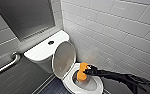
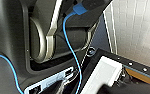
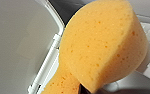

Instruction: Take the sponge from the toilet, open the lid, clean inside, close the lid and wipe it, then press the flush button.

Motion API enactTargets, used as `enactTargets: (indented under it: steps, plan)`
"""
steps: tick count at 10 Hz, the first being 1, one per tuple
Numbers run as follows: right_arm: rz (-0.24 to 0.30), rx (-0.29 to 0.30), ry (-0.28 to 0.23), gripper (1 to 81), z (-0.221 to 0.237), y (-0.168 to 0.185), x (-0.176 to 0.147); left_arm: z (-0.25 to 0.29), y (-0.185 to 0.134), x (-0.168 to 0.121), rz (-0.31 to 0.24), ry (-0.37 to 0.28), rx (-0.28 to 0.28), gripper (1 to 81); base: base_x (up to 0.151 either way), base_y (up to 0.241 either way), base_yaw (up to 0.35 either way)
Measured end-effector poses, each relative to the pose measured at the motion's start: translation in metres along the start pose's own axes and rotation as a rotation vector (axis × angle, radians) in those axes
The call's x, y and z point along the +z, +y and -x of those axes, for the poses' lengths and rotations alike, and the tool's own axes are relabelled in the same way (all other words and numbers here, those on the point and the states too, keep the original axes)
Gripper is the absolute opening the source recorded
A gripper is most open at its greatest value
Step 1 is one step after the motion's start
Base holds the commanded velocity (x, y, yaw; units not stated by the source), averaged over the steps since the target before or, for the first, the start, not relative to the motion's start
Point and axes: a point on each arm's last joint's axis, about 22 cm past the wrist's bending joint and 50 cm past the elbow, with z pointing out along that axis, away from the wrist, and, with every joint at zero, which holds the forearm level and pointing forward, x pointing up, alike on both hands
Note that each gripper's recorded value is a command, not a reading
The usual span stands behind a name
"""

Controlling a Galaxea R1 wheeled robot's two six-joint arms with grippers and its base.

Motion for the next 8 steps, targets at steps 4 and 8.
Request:
enactTargets:
  steps: [4, 8]
  plan:
    - [0.028, 0.024, 0.01, 1.0, 0.012, 0.025, -0.005, -0.009, 0.002, -0.022, -0.006, 0.044, 0.004, 81.1, 0.0, 0.0, 0.0]
    - [0.018, 0.03, 0.009, 1.0, 0.01, 0.047, -0.033, -0.005, 0.003, -0.021, -0.008, 0.046, 0.016, 81.1, 0.0, 0.0, 0.0]
